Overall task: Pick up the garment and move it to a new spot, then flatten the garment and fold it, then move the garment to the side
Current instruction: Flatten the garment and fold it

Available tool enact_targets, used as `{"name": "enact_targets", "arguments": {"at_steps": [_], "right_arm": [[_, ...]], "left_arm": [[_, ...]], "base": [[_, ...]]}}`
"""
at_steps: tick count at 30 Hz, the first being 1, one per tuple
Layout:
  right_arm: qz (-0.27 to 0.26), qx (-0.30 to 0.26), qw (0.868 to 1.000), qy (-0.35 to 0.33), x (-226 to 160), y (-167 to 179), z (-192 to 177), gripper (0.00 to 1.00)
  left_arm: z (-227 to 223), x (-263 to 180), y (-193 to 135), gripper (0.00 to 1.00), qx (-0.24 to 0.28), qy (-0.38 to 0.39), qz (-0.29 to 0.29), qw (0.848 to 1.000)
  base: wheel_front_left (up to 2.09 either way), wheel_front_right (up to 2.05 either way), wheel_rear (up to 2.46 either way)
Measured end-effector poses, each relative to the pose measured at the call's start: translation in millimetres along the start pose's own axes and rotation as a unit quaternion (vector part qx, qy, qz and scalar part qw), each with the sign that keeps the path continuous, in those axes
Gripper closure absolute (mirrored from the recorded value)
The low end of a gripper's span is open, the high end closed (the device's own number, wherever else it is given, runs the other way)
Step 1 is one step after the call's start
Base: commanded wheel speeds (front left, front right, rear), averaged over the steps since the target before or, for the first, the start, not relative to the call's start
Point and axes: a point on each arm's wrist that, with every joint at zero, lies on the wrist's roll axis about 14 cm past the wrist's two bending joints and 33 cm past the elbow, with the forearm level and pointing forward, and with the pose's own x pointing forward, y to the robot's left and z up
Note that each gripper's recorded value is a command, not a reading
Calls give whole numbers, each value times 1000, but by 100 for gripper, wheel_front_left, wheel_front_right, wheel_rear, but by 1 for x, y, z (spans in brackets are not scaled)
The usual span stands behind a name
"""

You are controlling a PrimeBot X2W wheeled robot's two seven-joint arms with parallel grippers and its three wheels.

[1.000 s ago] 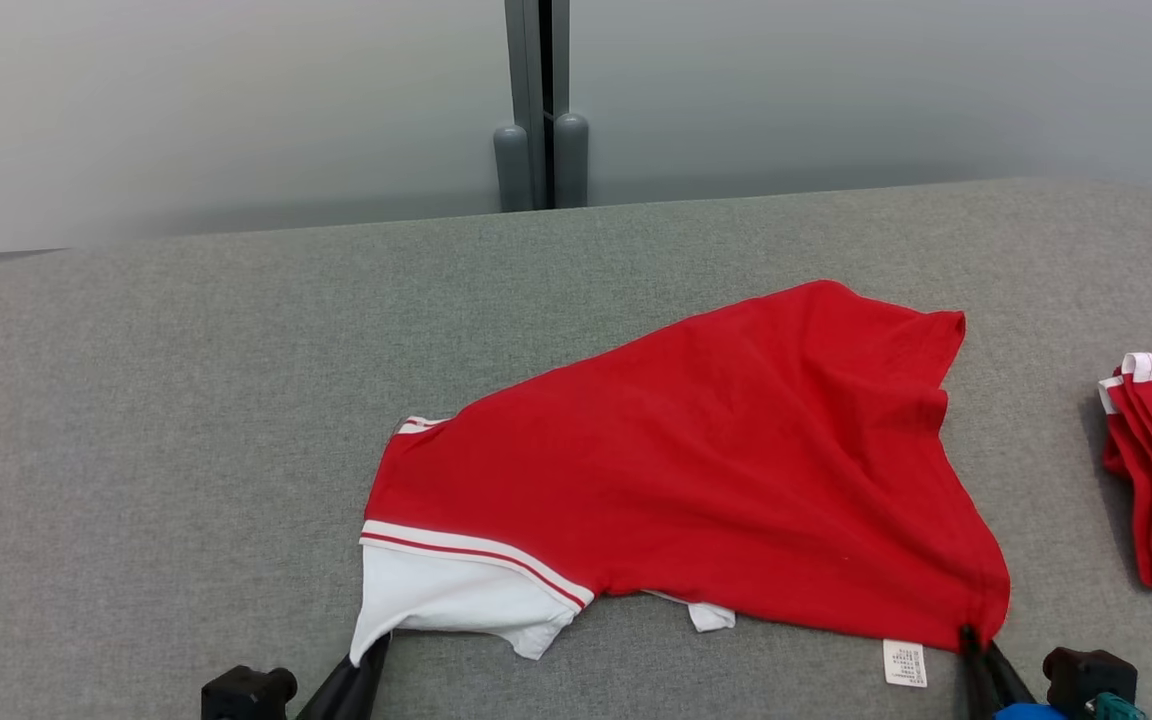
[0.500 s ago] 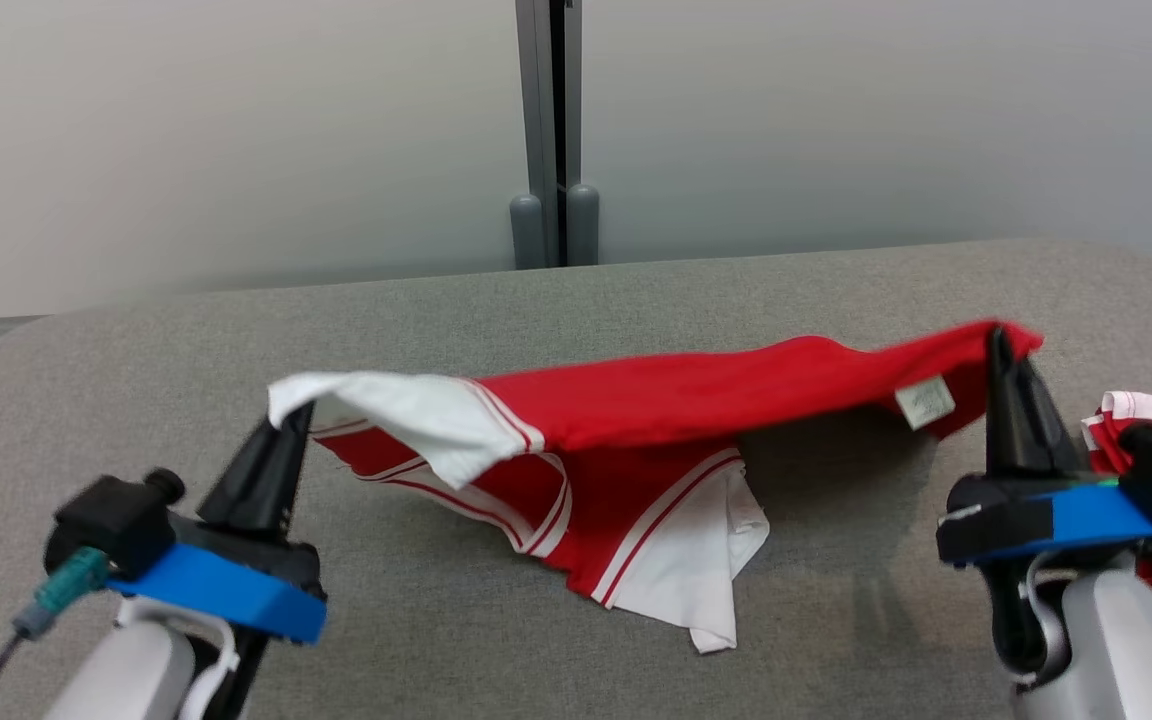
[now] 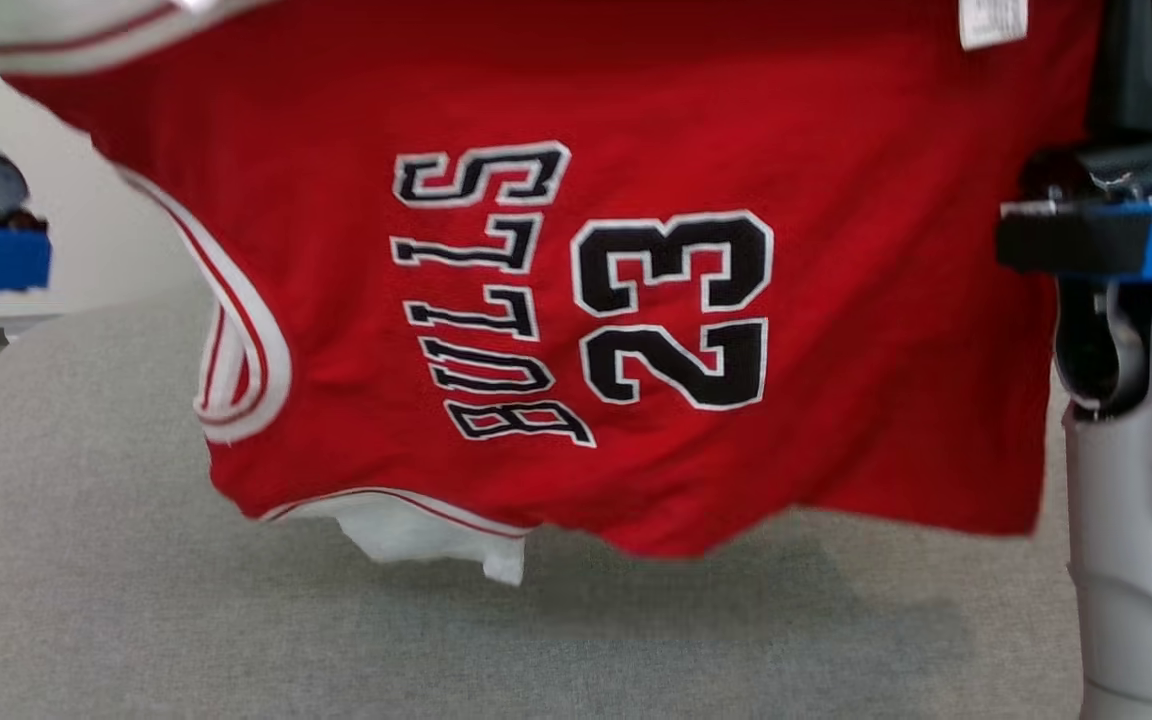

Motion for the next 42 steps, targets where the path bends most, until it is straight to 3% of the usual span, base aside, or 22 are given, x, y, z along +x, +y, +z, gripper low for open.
{"name": "enact_targets", "arguments": {"at_steps": [5,11,18,23,28,31,33,37,42], "right_arm": [[16,-34,999,31,26,6,-32,100],[15,-64,996,68,52,3,-88,100],[-9,-64,996,58,87,-13,-126,100],[-13,-46,994,96,79,-13,-175,100],[-20,-8,980,199,12,-9,-247,100],[-23,18,969,247,-34,-2,-267,100],[-27,38,954,296,-81,4,-279,100],[-50,69,925,370,-159,7,-283,100],[-77,92,898,422,-225,5,-267,100]], "left_arm": [[-27,25,10,100,18,31,-4,999],[-96,42,25,100,-2,93,0,996],[-121,73,67,100,19,78,33,996],[-149,73,75,100,2,87,47,995],[-219,11,68,100,-46,183,70,980],[-240,-32,55,100,-82,222,90,967],[-253,-71,41,100,-104,260,101,955],[-267,-151,8,100,-150,329,134,923],[-264,-219,-28,100,-183,382,159,892]], "base": [[0,0,0],[0,0,0],[0,0,0],[0,0,0],[0,0,0],[0,0,0],[0,0,0],[0,0,0],[0,0,0]]}}
